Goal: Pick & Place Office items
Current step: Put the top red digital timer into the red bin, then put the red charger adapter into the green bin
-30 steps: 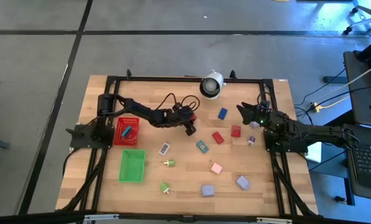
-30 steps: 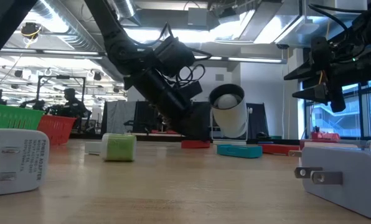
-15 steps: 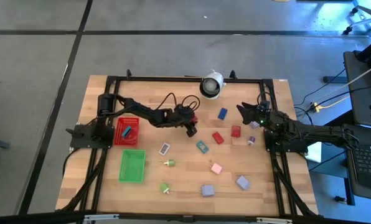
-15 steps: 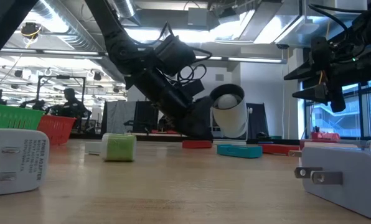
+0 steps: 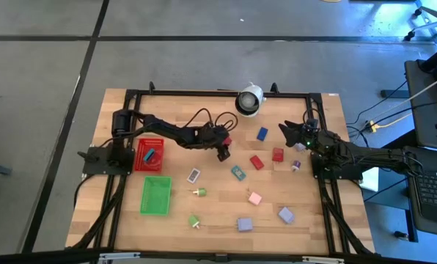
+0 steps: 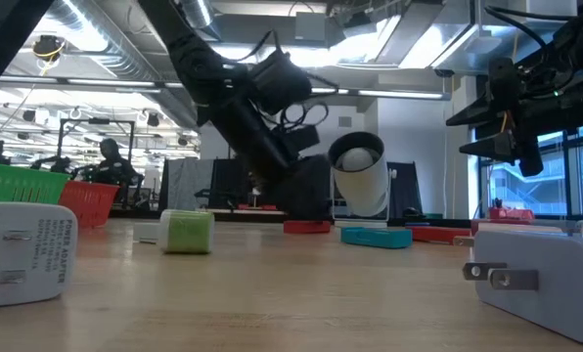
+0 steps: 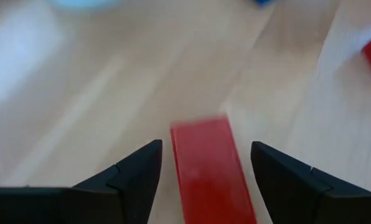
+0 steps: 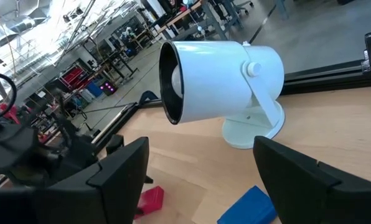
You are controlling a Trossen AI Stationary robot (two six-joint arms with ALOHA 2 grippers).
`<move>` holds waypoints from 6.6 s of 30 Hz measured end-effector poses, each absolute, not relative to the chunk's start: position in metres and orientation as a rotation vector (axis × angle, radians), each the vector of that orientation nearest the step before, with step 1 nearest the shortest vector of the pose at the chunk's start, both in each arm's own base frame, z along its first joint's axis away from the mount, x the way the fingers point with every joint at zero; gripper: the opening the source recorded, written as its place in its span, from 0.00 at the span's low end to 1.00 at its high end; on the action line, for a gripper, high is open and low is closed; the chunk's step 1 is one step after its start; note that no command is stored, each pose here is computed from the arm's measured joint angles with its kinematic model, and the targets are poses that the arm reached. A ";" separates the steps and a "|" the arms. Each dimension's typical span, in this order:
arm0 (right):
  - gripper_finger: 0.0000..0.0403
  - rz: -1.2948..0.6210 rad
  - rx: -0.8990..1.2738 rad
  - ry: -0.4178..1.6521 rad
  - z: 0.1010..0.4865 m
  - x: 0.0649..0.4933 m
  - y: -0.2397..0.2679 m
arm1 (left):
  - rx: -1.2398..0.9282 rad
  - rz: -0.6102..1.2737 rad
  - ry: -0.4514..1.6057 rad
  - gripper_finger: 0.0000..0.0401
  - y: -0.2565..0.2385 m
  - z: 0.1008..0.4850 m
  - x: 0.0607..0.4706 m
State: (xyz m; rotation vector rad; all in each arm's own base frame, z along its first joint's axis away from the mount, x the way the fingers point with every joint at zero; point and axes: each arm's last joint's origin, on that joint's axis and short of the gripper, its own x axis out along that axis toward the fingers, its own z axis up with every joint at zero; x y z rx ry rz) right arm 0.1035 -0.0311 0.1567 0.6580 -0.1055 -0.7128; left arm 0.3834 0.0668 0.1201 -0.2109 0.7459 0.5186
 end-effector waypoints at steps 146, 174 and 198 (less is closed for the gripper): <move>0.73 -0.865 0.566 -0.146 0.158 0.100 -0.035 | -0.481 0.483 0.310 0.46 0.077 0.326 0.250; 0.82 -0.951 1.102 0.693 0.174 0.141 -0.028 | -0.506 0.630 0.245 0.46 0.085 0.327 0.247; 0.82 -1.045 1.153 1.145 0.137 0.204 -0.032 | -0.501 0.659 0.382 0.46 0.083 0.315 0.242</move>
